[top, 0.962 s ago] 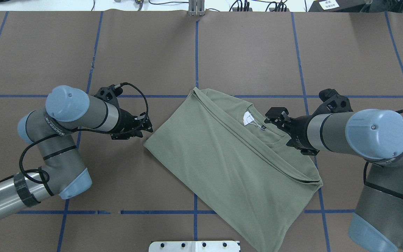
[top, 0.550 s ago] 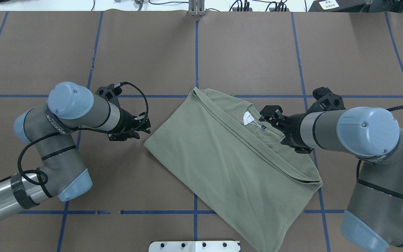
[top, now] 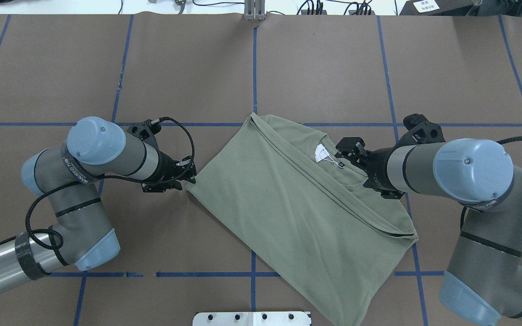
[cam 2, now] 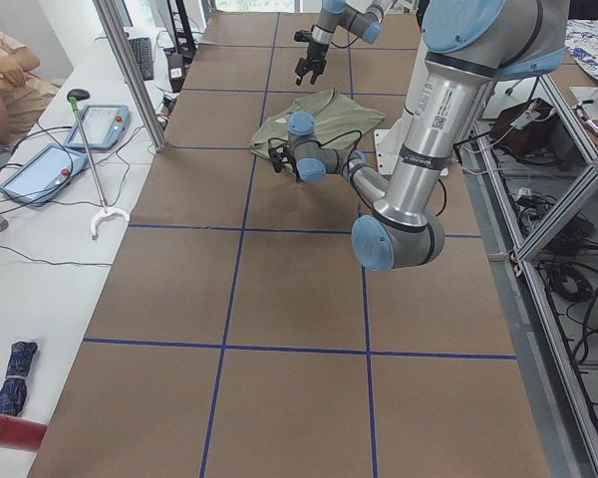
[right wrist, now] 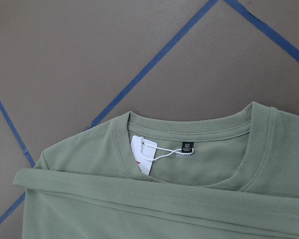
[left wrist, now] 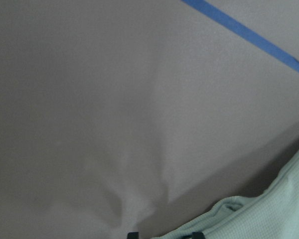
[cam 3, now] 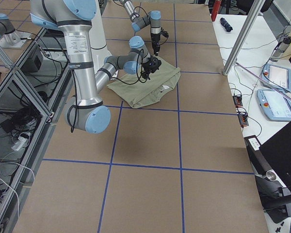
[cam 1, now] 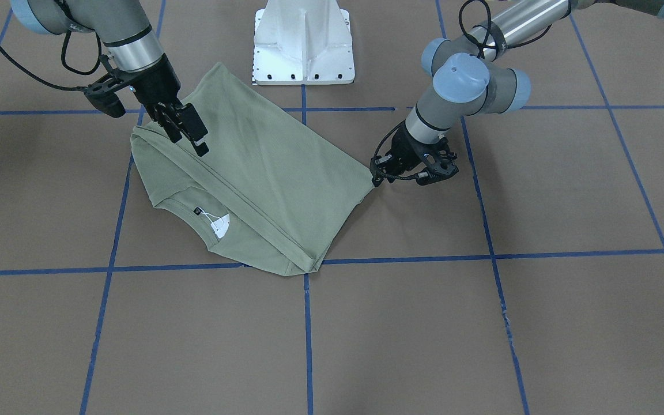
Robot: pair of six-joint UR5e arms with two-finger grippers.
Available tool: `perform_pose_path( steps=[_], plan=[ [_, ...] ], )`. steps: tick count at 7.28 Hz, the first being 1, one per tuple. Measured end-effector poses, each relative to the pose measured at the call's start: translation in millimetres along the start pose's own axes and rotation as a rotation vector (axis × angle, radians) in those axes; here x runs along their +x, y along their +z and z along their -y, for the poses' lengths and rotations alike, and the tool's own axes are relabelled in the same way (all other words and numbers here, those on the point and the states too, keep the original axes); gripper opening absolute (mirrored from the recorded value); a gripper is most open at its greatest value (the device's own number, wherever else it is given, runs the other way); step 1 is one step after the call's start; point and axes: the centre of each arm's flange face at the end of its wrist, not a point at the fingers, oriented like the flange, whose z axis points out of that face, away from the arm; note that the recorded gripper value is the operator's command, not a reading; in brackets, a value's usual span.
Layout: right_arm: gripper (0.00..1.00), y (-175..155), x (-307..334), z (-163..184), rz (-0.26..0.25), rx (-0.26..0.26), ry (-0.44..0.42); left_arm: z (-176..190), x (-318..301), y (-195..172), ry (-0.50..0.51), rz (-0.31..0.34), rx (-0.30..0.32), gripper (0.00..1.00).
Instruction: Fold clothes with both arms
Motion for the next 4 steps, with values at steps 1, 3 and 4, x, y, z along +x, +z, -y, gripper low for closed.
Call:
perform_pose_path(
  steps=[1, 3, 4],
  plan=[
    [1.0, 1.4, 0.5, 0.2, -0.002, 0.0, 0.0, -2.8, 0.2, 2.9, 0.002, 0.003, -0.005, 0.24],
    [1.0, 2.9, 0.7, 0.3, -0.003, 0.0, -0.002, -5.4, 2.9, 3.8, 0.005, 0.001, -0.009, 0.0],
    [1.0, 4.0, 1.0, 0.5, -0.005, 0.001, -0.002, -5.6, 3.6, 4.1, 0.008, 0.001, -0.01, 0.0]
  ],
)
